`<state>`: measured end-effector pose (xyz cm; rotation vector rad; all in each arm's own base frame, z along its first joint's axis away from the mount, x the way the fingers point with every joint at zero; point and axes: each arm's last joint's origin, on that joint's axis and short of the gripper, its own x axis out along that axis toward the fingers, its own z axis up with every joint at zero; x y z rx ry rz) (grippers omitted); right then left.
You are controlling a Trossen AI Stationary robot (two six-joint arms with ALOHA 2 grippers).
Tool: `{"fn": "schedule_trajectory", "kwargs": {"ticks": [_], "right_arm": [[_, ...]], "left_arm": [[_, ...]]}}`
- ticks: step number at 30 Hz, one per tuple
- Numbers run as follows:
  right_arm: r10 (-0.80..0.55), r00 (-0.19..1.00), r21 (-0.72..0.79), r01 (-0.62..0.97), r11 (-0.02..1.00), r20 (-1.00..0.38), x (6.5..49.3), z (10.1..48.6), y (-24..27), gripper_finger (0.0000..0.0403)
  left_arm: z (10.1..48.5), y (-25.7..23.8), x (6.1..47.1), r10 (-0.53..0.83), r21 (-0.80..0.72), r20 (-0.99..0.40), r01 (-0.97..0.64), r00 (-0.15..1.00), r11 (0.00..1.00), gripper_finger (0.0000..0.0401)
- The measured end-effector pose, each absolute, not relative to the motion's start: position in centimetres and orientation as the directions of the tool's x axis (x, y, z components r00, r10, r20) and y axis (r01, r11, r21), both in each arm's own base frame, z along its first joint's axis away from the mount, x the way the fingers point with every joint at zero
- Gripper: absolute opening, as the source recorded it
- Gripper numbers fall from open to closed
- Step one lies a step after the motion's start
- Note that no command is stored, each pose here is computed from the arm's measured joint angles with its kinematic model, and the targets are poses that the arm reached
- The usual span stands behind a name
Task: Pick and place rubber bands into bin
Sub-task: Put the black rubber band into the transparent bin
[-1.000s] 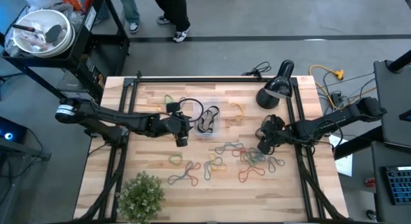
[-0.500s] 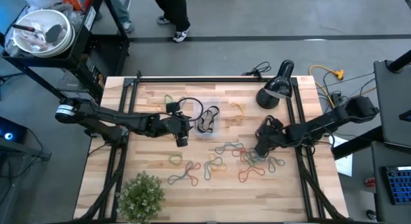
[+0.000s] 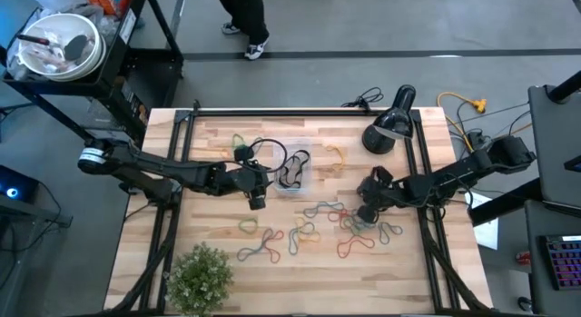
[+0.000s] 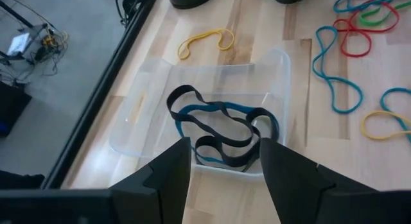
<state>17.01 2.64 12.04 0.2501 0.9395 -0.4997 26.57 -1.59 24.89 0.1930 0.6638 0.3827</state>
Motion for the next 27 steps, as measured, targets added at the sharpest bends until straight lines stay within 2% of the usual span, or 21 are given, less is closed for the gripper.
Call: {"fn": "schedule_trajectory", "kwargs": {"ticks": [12, 27], "right_arm": [[-0.177, 0.68, -0.015, 0.238, 0.971, -0.711, 20.7, 16.9, 4.7, 0.0009], [-0.143, 0.849, -0.206, 0.041, 0.978, -0.509, 24.5, 25.7, 5.5, 0.0009]], "left_arm": [[23.5, -2.0, 25.8, 0.399, 0.27, -0.621, -0.293, 0.675, 0.917, 0.0171], [20.6, -1.9, 24.6, 0.403, 0.222, -0.668, -0.35, 0.625, 0.91, 0.0171]]}}
